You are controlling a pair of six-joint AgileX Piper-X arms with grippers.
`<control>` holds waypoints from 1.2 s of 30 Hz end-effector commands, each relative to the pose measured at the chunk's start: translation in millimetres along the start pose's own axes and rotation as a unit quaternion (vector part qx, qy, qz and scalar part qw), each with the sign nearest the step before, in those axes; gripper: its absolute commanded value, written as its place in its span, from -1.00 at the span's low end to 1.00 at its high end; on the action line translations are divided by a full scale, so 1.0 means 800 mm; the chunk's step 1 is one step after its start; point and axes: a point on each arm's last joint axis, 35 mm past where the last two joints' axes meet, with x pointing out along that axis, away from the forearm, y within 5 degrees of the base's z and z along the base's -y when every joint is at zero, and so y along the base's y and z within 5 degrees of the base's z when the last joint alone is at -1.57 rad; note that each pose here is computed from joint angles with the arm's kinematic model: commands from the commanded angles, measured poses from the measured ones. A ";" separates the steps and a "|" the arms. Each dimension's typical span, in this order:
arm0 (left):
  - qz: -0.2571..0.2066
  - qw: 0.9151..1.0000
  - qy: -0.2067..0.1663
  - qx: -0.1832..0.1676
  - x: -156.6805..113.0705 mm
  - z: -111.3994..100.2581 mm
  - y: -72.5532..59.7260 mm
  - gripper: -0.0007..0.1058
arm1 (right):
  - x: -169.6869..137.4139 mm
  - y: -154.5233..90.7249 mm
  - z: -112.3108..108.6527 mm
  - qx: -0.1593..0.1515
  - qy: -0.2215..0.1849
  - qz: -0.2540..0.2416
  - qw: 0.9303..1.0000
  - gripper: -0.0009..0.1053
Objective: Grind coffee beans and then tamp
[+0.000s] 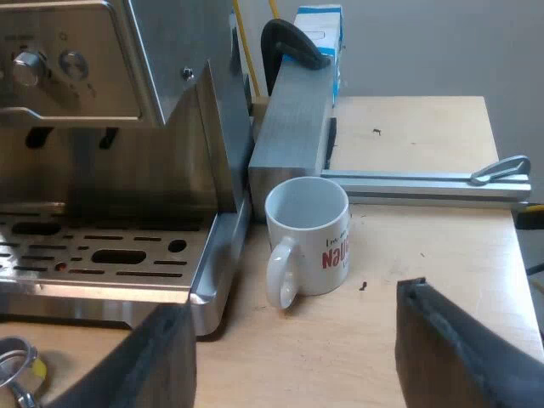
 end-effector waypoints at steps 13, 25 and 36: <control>0.052 0.998 -0.005 -0.027 0.027 -0.001 0.008 0.99 | 0.007 -0.003 0.004 -0.005 -0.006 0.004 1.000 0.03; 0.072 0.996 -0.044 -0.031 0.072 -0.007 0.017 0.99 | 0.053 -0.009 -0.013 0.005 -0.014 0.001 1.000 0.03; 0.077 0.997 0.002 -0.031 0.105 -0.035 0.023 0.99 | 0.094 -0.005 -0.054 0.022 0.049 0.023 0.998 0.03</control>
